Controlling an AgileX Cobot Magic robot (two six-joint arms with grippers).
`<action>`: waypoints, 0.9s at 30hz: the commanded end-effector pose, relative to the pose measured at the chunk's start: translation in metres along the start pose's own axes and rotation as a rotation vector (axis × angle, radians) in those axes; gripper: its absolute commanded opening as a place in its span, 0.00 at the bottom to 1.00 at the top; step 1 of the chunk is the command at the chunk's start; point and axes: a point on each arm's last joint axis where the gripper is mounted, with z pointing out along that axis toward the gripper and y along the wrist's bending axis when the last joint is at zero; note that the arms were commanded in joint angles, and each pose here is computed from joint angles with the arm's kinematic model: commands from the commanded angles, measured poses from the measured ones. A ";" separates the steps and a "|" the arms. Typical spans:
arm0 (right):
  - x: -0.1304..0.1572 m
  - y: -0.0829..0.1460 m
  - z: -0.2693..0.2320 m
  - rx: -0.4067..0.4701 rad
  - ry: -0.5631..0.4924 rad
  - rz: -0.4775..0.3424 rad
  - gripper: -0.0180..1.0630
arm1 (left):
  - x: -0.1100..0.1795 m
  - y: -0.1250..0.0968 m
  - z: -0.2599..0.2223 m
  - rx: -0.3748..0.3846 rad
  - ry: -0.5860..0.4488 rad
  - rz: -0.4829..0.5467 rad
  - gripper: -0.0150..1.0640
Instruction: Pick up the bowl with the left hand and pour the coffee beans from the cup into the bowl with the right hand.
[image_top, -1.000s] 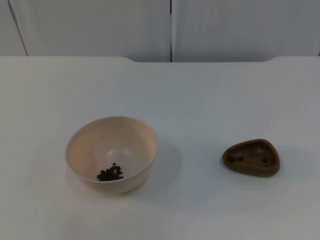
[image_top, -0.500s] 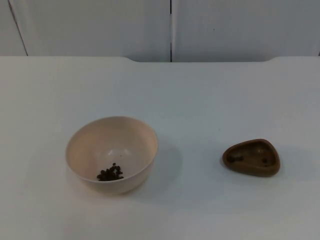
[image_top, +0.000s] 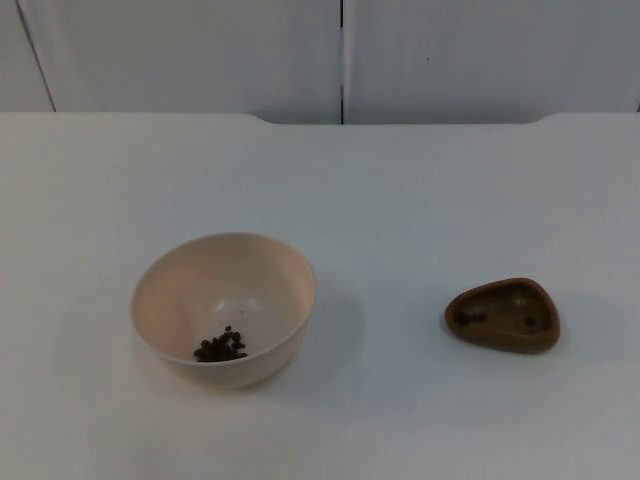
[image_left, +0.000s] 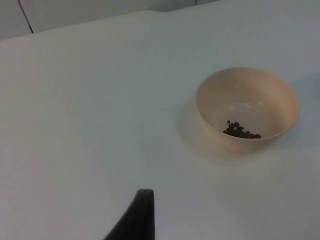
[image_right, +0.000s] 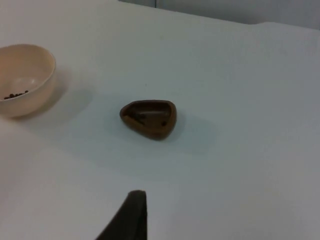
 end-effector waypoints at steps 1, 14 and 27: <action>0.000 0.000 0.000 0.042 -0.008 0.024 0.99 | 0.000 -0.001 0.000 0.010 -0.009 -0.008 0.99; 0.000 0.002 0.000 0.189 -0.003 0.107 0.99 | 0.000 -0.001 0.000 0.010 -0.009 -0.008 0.99; 0.000 0.002 0.000 0.214 -0.002 0.114 0.99 | 0.000 -0.001 0.000 0.010 -0.009 -0.008 0.99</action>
